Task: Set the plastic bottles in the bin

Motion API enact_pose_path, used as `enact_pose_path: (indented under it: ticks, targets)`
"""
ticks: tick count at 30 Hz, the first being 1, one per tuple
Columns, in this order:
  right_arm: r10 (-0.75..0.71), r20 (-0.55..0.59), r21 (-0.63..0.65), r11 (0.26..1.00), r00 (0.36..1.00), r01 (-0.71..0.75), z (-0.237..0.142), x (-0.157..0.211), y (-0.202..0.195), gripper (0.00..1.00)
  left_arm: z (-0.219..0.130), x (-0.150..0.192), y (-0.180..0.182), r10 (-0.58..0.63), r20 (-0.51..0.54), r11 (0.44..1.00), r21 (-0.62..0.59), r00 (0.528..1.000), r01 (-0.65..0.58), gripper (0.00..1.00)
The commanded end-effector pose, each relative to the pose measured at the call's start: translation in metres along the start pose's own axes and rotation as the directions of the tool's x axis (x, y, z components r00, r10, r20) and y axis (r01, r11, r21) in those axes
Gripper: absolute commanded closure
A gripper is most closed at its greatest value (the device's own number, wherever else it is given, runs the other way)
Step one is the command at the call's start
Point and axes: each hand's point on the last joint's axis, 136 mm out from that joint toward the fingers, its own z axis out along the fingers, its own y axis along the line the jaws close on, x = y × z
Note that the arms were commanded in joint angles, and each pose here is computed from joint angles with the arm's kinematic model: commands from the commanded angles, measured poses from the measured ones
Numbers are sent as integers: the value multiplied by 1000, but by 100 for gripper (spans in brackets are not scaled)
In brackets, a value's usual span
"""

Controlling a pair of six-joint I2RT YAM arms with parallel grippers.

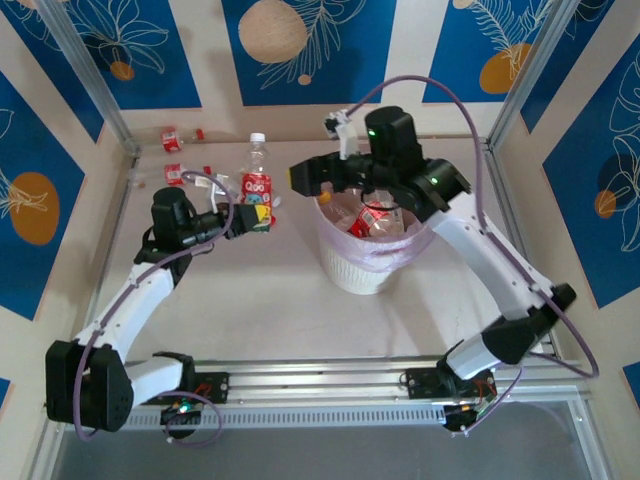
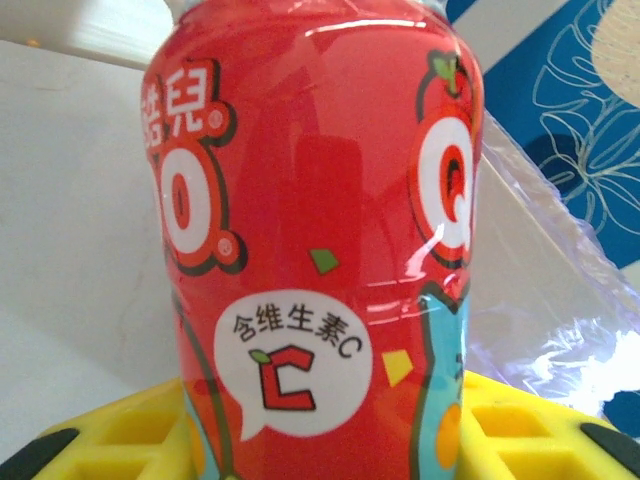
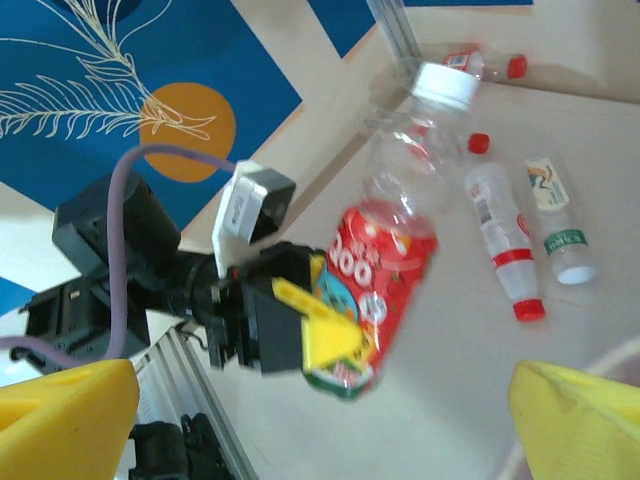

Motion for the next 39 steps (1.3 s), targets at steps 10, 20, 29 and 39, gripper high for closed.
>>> enact_pose_path:
  ticks: [10, 20, 29, 39]
  targets:
    - [-1, -78, 75, 997, 997, 7, 90, -15, -24, 4, 3, -3, -34, 46, 29, 985, 167, 999, -50, 100]
    - [41, -140, 68, 997, 989, -31, 132, -6, -32, 21, 1, -2, -32, 61, 32, 988, 139, 998, -65, 100]
    - [39, -139, 83, 996, 990, -28, 132, -3, -33, 59, 3, -3, -21, 58, 52, 994, 92, 997, -63, 89]
    - [0, -57, 62, 998, 998, 4, 122, -27, -25, 64, -2, 4, -30, 77, 42, 988, 132, 996, -82, 0]
